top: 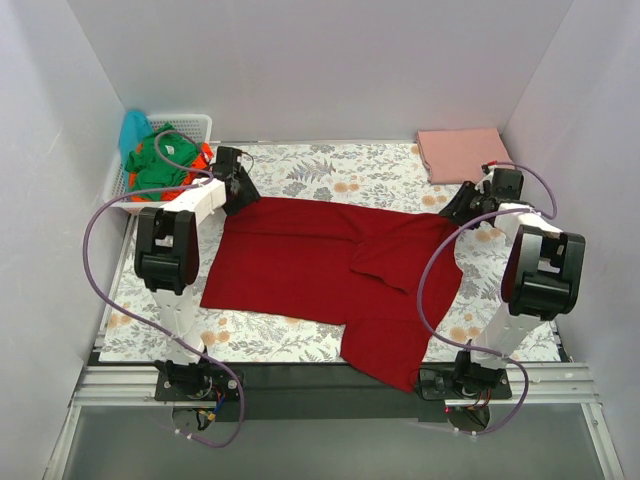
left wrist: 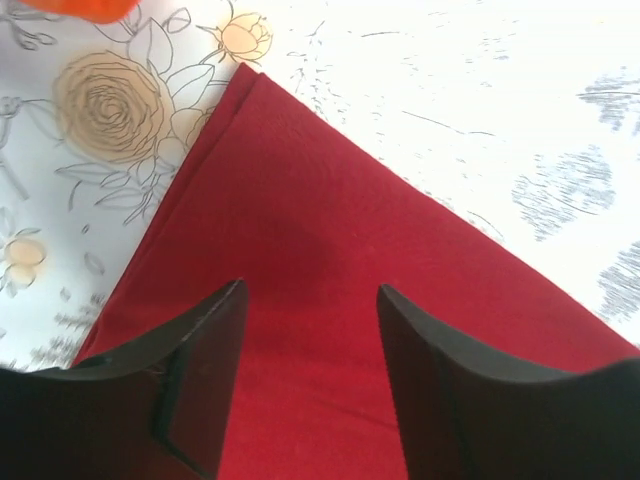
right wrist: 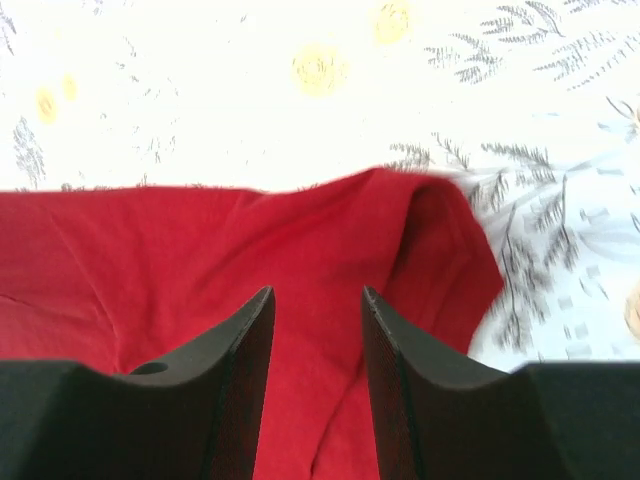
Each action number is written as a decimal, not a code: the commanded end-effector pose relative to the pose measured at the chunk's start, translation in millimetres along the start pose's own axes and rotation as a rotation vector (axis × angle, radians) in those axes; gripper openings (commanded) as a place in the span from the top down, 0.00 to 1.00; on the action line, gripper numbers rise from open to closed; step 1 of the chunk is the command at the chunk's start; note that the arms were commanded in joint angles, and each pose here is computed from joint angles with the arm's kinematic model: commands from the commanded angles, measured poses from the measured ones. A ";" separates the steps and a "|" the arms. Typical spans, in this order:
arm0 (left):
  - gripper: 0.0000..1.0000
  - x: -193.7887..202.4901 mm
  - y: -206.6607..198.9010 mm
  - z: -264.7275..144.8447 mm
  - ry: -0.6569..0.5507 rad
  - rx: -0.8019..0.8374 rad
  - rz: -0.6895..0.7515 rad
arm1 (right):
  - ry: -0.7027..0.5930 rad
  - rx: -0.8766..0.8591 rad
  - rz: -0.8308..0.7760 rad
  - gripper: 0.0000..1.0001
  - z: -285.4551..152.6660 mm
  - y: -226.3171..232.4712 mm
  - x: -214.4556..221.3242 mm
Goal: Fold and stack the t-shirts
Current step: Fold the tshirt
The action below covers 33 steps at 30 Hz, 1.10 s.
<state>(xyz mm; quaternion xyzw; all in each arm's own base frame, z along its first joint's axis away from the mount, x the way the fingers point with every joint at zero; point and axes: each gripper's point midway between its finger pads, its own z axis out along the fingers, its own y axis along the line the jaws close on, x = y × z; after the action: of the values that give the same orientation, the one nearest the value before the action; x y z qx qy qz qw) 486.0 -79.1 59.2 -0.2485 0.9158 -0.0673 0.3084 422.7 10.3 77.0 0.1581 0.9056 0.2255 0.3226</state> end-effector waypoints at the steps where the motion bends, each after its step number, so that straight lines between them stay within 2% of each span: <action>1: 0.48 -9.8 -0.5 1.7 -0.010 -0.019 0.004 | -0.063 -0.100 0.026 0.53 11.0 13.1 -20.2; 10: 0.51 17.1 18.9 29.5 0.057 -0.088 0.020 | -0.083 -0.022 0.111 0.53 26.2 -27.9 -17.7; 17: 0.51 26.8 27.8 36.0 0.080 -0.121 0.023 | -0.060 -0.094 0.124 0.54 41.1 -29.4 -14.3; 19: 0.51 28.4 29.1 37.3 0.084 -0.126 0.024 | -0.054 -0.116 0.124 0.58 44.3 -26.1 -16.0; 21: 0.51 30.7 31.6 38.6 0.091 -0.134 0.018 | -0.050 -0.120 0.130 0.68 47.8 -27.7 -15.9; 23: 0.51 31.2 33.8 38.9 0.096 -0.145 0.016 | -0.061 -0.103 0.140 0.80 48.6 -35.8 -20.7; 24: 0.53 32.9 37.3 41.9 0.104 -0.159 0.013 | -0.072 -0.095 0.142 0.95 47.6 -39.2 -25.3; 25: 0.54 30.9 39.5 40.9 0.110 -0.171 -0.001 | -0.086 -0.089 0.139 0.99 47.6 -42.0 -31.7; 33: 0.55 21.3 40.8 54.7 0.120 -0.188 -0.041 | -0.151 -0.106 0.065 0.99 65.0 -55.4 -83.5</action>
<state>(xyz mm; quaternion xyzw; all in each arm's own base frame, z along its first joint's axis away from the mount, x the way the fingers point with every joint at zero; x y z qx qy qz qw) 497.7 -70.1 23.5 -0.2733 0.9239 -0.0370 0.2653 487.3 -35.5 26.4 0.2183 0.8698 0.2839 0.3393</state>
